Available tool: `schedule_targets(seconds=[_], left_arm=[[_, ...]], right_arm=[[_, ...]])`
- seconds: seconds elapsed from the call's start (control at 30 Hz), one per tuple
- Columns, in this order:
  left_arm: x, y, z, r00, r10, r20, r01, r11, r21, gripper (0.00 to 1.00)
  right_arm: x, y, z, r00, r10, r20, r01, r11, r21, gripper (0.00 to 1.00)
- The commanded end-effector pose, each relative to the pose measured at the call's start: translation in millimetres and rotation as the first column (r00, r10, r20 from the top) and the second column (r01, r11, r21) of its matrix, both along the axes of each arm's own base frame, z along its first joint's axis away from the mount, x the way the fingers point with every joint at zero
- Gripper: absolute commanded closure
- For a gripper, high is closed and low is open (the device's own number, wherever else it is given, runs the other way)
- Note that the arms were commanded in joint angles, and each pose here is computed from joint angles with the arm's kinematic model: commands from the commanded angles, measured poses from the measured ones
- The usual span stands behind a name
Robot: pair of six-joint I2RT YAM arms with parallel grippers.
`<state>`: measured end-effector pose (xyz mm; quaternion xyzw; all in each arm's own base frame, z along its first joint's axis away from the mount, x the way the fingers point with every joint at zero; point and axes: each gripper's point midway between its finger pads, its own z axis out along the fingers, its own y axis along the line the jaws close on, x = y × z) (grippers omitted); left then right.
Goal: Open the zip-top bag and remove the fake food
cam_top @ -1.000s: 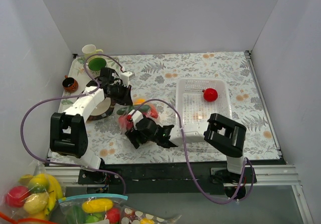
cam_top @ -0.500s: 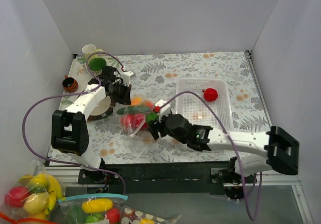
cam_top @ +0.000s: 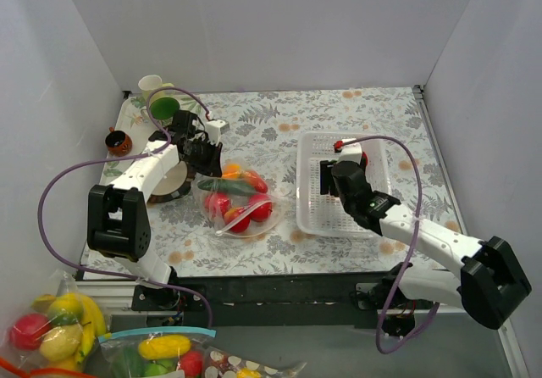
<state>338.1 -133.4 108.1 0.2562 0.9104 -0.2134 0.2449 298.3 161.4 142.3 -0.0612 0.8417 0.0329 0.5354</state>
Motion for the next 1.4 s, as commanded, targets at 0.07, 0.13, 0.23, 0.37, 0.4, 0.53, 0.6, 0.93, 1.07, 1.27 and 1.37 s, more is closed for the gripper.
schedule_targets(seconds=[0.07,0.13,0.23,0.37,0.4,0.53,0.6,0.93,1.07,1.27,1.37], left_arm=[[3.3,-5.8,15.2,1.0,-0.018,0.022,0.019,1.0,-0.025,1.0],[3.3,-6.0,16.2,1.0,-0.02,0.024,0.021,0.999,-0.026,1.0],[2.4,-6.0,17.9,0.999,-0.022,0.029,0.023,0.999,-0.028,1.0],[1.8,-6.3,16.3,0.999,-0.026,0.027,0.026,0.999,-0.029,1.0],[2.3,-6.2,15.2,0.999,-0.025,0.026,0.026,0.999,-0.027,1.0],[4.2,-6.0,10.2,1.0,-0.023,0.02,0.024,0.999,-0.024,1.0],[4.9,-6.2,8.6,1.0,-0.022,0.015,0.023,0.999,-0.023,1.0],[5.7,-7.0,10.6,1.0,-0.021,0.015,0.022,0.999,-0.025,1.0],[5.0,-5.6,11.5,1.0,-0.023,0.021,0.024,1.0,-0.02,1.0],[3.7,-6.2,11.3,0.999,-0.035,0.023,0.036,0.999,-0.023,1.0],[3.3,-7.2,12.2,0.999,-0.042,0.026,0.043,0.999,-0.028,1.0]], right_arm=[[17.1,1.3,-7.2,0.998,-0.025,-0.053,0.025,1.0,-0.005,0.02],[22.8,1.0,4.4,0.999,-0.026,-0.042,0.025,0.999,-0.034,0.02],[28.9,3.0,32.5,1.0,-0.024,0.004,0.024,0.999,-0.032,0.02],[16.8,31.3,68.4,0.99,0.102,0.095,-0.098,0.994,-0.045,0.02],[10.2,40.7,72.5,0.985,0.14,0.106,-0.134,0.989,-0.058,0.02],[-54.4,117.5,74.7,0.893,0.432,0.125,-0.423,0.901,-0.093,0.09],[-79.2,141.1,65.1,0.857,0.505,0.103,-0.497,0.863,-0.091,0.16],[-137.1,222.0,-7.6,0.746,0.666,-0.017,-0.665,0.743,-0.072,0.69],[-125.8,231.5,-24.4,0.754,0.655,-0.053,-0.656,0.749,-0.085,0.49],[-86.2,218.5,-47.6,0.819,0.567,-0.092,-0.573,0.817,-0.068,0.02],[-70.7,215.1,-51.5,0.835,0.543,-0.093,-0.549,0.834,-0.064,0.02]])
